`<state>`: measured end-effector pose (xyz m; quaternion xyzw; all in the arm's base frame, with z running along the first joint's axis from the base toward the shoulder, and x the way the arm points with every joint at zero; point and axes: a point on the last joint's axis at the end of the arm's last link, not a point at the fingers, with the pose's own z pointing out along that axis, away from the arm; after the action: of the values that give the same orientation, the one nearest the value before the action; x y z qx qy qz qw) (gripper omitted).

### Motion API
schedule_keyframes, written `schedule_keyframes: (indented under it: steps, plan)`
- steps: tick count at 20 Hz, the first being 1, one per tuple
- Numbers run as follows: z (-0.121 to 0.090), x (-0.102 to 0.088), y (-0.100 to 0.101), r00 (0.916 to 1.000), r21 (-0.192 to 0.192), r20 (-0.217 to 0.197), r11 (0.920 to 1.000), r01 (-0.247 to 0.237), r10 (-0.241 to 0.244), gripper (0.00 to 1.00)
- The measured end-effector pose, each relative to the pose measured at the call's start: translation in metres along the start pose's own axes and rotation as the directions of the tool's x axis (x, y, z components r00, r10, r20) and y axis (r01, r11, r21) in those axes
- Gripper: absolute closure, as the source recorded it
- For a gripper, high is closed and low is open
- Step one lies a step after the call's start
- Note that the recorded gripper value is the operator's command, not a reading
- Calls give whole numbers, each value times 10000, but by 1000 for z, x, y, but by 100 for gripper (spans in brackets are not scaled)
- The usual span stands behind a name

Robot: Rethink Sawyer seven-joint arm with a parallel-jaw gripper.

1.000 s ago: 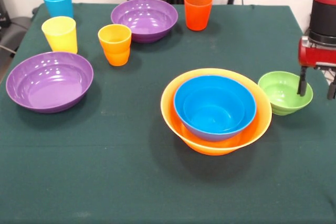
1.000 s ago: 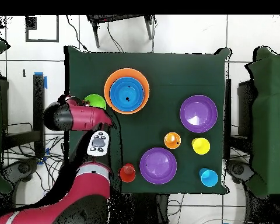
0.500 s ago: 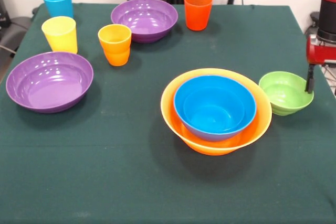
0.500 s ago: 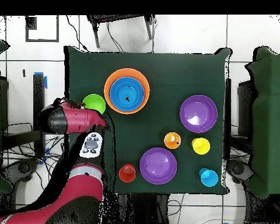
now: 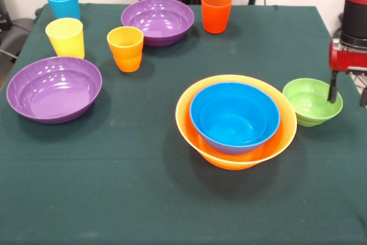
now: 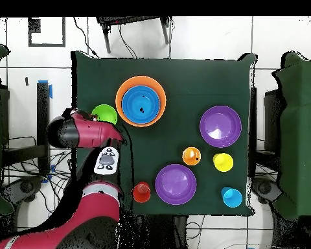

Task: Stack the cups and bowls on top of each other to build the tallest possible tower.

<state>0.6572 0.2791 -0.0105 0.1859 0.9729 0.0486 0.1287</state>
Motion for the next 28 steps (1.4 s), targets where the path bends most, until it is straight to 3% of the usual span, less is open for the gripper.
schedule_keyframes:
  steps: [11, 22, 28]
  plan:
    - [0, -12, -30, 9998, 387, 169, 9992, -65, 58, 0]
    - [-7, -11, -42, 9981, 988, 497, 9946, 324, -375, 0]
    - [-9, -9, -43, 9971, 1116, 575, 9928, 436, -502, 0]
